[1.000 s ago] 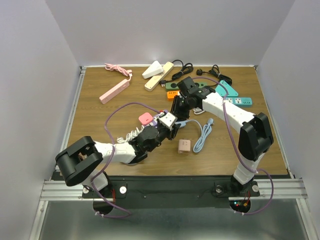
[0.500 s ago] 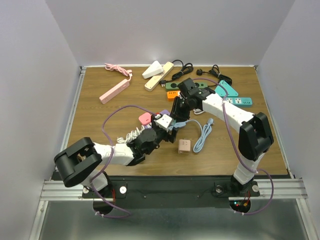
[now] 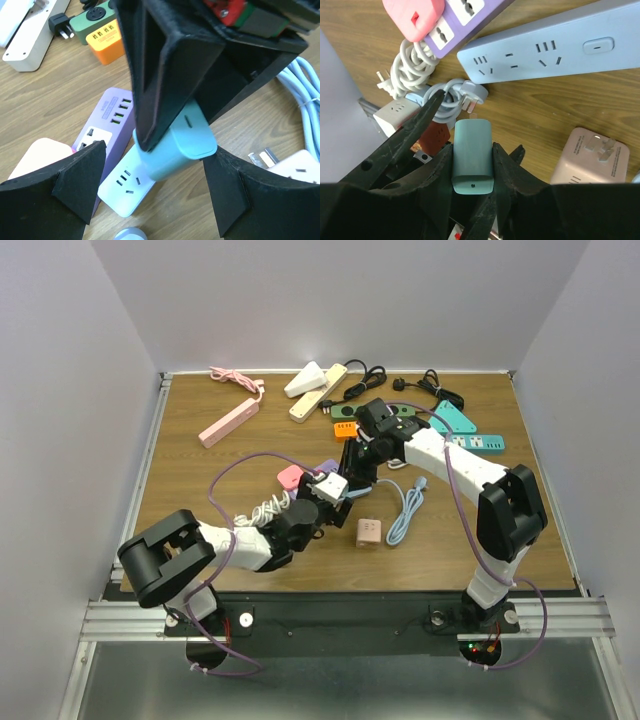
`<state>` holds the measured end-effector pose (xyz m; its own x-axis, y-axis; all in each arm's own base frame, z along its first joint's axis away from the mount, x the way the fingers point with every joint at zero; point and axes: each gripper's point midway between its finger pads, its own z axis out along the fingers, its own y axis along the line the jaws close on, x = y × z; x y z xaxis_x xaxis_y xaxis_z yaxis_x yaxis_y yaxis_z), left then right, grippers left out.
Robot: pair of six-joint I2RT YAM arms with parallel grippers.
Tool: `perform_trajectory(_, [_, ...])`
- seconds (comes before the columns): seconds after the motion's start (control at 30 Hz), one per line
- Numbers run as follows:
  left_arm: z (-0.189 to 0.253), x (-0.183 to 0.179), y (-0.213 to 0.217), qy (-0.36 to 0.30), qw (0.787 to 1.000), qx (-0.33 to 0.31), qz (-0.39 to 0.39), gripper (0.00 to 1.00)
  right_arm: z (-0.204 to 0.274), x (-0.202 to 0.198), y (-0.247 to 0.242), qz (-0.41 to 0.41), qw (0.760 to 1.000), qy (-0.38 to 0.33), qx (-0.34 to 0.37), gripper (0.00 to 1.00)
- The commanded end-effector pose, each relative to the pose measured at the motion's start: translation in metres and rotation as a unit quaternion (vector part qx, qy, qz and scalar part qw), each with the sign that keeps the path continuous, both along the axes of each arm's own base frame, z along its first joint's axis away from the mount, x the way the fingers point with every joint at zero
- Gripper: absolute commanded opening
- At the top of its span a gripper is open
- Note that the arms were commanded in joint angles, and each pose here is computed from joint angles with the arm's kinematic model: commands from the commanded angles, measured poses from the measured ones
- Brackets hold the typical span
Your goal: Insert the plug
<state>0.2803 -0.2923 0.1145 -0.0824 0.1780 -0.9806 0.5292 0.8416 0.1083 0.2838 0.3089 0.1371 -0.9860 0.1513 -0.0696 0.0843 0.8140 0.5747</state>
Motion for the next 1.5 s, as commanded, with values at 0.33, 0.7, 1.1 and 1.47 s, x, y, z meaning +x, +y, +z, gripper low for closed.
perform_trajectory(0.33, [0.029, 0.000, -0.025, -0.054, 0.998, -0.004, -0.030, 0.35, 0.017, -0.025, 0.003, 0.044, 0.998, 0.012, 0.043, 0.02])
perform_trajectory(0.7, [0.030, -0.009, -0.032, -0.043, 0.997, -0.037, -0.052, 0.00, 0.023, -0.015, -0.002, 0.044, 0.998, -0.028, 0.027, 0.45])
perform_trajectory(1.1, [-0.004, -0.026, -0.009, 0.053, 0.996, -0.066, -0.021, 0.00, -0.008, 0.024, -0.026, 0.010, 0.993, -0.089, -0.080, 0.34])
perform_trajectory(1.47, [-0.022, -0.054, -0.006, 0.107, 0.988, -0.089, -0.064, 0.00, -0.043, -0.005, -0.040, 0.018, 0.995, -0.032, -0.097, 0.46])
